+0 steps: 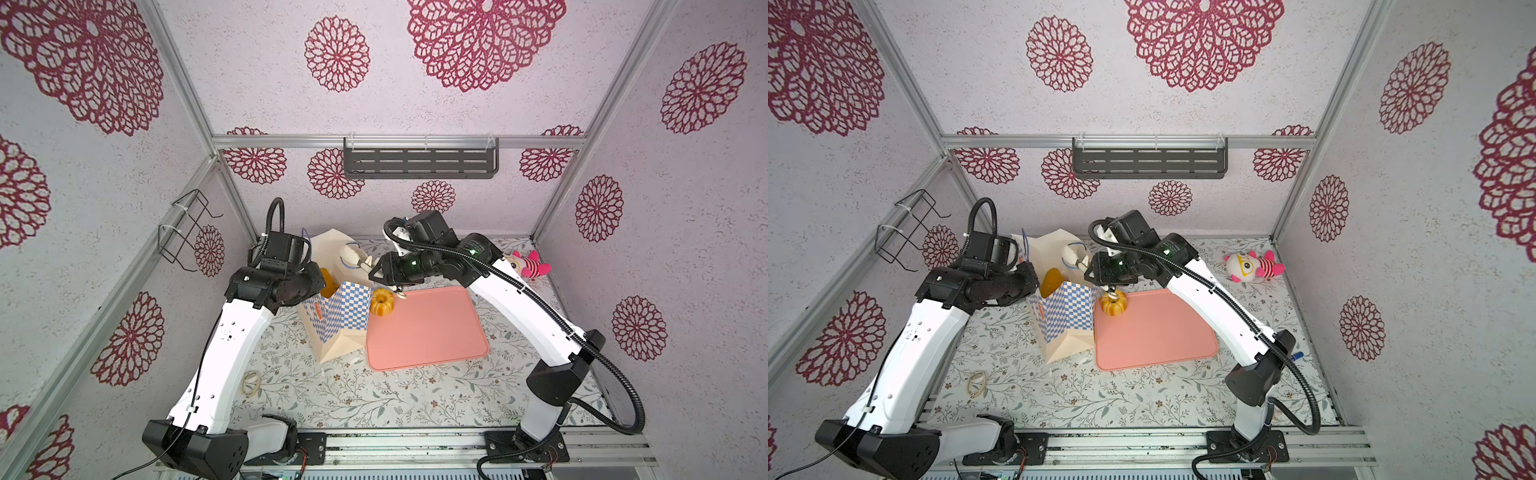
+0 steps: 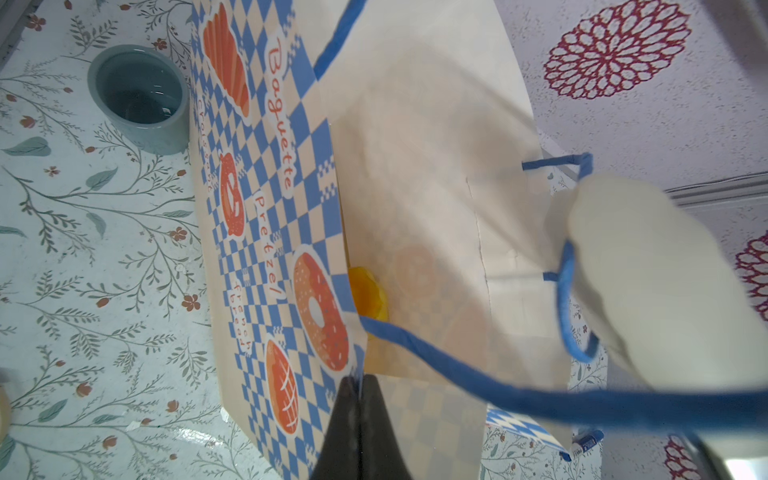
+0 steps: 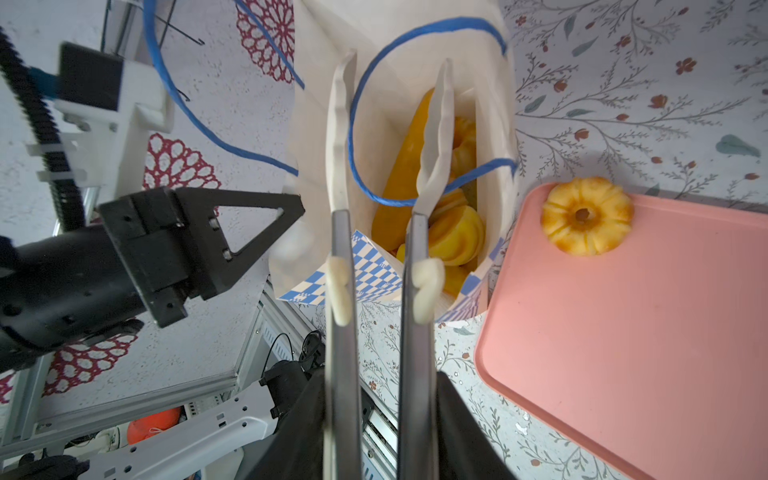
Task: Place the fake bread into the paper bag
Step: 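Raise the tongs out of the bag and move over the ridged bun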
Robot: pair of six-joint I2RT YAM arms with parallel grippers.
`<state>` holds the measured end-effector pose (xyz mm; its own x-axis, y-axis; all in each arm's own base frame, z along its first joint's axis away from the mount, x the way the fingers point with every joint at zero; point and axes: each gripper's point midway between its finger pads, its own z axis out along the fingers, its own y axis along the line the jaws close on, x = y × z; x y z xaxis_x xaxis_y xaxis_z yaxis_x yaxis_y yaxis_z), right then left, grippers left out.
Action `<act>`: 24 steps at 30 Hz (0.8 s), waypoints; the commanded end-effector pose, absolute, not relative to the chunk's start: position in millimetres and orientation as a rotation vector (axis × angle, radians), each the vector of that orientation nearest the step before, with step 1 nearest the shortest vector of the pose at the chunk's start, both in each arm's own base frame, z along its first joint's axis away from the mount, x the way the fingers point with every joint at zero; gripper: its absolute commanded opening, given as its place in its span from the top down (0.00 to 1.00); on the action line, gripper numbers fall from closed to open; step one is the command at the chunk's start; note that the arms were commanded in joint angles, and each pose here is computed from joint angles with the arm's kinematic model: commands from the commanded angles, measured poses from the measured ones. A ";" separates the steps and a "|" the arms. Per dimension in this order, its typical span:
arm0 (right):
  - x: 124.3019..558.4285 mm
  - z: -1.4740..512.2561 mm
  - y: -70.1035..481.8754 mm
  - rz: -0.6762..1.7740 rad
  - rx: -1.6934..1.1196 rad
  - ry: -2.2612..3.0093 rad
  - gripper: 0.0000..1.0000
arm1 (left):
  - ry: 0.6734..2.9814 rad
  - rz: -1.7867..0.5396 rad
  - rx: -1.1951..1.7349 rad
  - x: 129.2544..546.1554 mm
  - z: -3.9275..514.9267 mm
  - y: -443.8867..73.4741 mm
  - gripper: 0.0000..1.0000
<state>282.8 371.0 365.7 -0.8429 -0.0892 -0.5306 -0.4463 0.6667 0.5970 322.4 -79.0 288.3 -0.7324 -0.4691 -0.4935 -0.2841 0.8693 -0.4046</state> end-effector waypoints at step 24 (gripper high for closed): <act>312.7 365.4 217.3 0.996 0.112 2.247 0.59 | 2.404 -0.413 -0.513 325.4 300.8 -79.0 1.00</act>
